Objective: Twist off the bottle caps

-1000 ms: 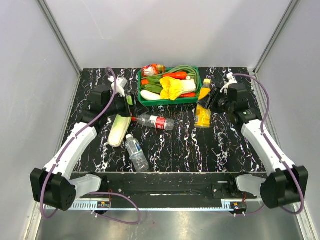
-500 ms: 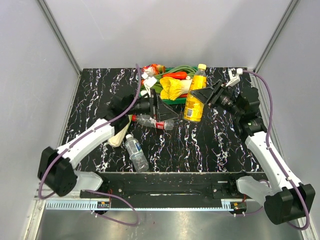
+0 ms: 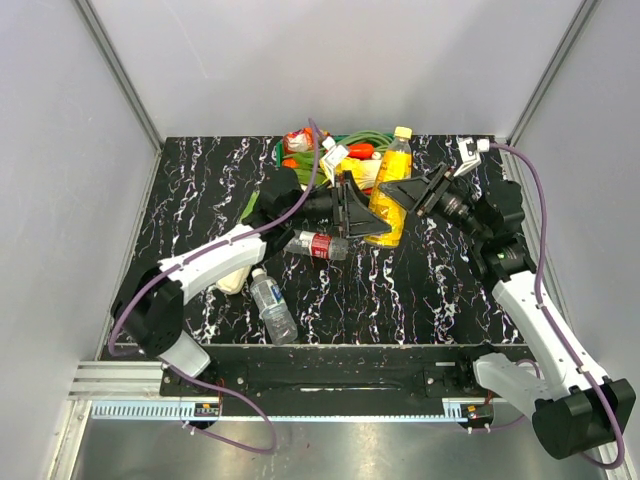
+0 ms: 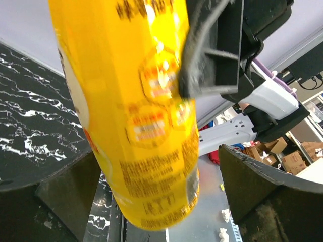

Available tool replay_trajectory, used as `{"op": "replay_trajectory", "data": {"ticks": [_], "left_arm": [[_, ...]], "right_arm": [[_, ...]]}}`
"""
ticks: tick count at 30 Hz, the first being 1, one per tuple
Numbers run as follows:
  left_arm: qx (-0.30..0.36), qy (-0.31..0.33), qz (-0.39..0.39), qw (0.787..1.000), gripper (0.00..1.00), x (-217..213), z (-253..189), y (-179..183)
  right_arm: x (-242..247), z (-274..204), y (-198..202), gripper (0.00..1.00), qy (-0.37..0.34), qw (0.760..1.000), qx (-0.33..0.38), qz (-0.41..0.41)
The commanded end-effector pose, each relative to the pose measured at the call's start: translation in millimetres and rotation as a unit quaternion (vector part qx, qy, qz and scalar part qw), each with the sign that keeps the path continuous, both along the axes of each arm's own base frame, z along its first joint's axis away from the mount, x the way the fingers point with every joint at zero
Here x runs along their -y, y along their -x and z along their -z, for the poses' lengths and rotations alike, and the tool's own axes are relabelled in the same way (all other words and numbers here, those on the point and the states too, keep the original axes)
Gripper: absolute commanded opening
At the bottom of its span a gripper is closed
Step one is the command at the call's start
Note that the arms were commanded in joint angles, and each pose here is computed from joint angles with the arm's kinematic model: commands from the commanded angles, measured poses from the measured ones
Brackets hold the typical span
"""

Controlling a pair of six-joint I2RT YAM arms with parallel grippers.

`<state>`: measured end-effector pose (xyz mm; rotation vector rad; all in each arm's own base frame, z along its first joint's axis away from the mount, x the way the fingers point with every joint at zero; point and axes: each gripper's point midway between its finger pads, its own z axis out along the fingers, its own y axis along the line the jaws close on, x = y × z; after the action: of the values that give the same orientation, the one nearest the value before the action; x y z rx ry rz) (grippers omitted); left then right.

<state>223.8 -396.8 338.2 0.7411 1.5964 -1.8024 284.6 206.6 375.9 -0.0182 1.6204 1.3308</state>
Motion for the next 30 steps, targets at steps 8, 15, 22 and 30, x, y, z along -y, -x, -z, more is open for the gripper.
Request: {"op": "replay_trajectory", "data": {"ticks": [8, 15, 22, 30], "left_arm": [[0.018, 0.069, 0.058, 0.996, 0.88, 24.2, -28.3, 16.2], [0.007, 0.063, 0.065, 0.996, 0.52, 28.2, -21.1, 13.9], [0.014, 0.024, 0.047, 0.999, 0.35, 29.8, -10.3, 7.9], [0.057, -0.106, -0.026, 0.992, 0.35, 7.7, 19.9, -6.4]], "right_arm": [[11.5, -10.6, 7.9, 0.18, -0.024, 0.999, 0.019, 0.041], [13.8, -9.4, 7.8, 0.19, -0.033, 0.998, 0.018, 0.048], [17.2, -8.9, 8.3, 0.67, -0.016, 0.998, 0.030, 0.059], [29.5, -7.9, 6.2, 1.00, 0.044, 0.994, 0.035, 0.095]]}}
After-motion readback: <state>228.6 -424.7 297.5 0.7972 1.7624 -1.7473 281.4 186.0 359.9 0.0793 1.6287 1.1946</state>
